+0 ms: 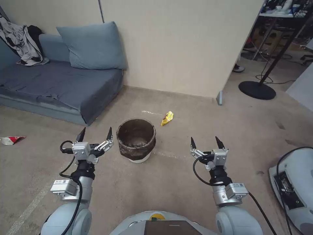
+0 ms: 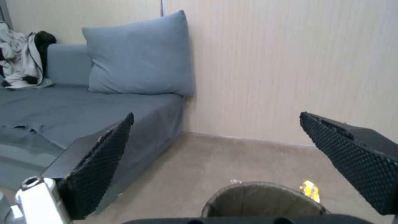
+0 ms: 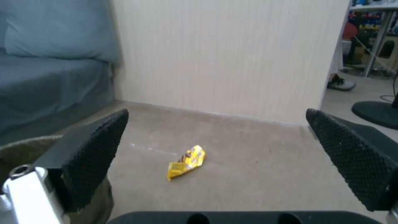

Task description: Pick up the trash bin, then pick up the garbage from the floor and place it into the trash bin.

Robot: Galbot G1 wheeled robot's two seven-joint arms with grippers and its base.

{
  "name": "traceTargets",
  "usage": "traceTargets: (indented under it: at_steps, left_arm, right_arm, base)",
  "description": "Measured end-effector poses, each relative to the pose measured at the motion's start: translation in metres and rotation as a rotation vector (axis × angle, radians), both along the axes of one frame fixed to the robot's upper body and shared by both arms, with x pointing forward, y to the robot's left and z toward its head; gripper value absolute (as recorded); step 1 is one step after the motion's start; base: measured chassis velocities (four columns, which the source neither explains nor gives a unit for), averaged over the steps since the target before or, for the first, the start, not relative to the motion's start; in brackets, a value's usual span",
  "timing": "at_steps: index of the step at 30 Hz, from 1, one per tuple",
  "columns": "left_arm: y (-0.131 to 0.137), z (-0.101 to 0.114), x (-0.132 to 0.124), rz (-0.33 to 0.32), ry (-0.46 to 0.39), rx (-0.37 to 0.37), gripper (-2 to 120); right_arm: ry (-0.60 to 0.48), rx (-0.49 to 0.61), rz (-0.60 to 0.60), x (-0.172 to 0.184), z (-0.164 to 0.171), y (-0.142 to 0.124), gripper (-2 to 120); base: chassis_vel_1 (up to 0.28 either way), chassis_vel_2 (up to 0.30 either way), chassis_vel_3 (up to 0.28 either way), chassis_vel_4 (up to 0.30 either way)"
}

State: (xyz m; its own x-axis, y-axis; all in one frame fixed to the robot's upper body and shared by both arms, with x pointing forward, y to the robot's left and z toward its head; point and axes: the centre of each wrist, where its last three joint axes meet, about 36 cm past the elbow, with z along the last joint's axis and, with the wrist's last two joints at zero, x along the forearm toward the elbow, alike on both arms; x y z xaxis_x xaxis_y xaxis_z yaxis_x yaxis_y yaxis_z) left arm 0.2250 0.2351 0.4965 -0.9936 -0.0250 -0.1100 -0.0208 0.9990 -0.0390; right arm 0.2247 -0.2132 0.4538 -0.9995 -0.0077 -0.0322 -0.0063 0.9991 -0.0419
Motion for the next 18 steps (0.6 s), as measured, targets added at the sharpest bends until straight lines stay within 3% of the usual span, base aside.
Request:
traceTargets:
  at_steps: [9,18]
  left_arm:
    - [0.001,-0.001,0.001,-0.005,0.003,-0.005,100]
    - [0.009,-0.005,0.01,-0.028,0.016,0.018,100]
  right_arm:
    - [-0.003,-0.003,-0.008,0.0,0.0,0.001,100]
    - [-0.004,-0.004,-0.015,0.002,-0.002,0.0,100]
  base:
    - [-0.092,0.079,0.087,-0.102]
    - [0.0,0.0,0.0,0.0]
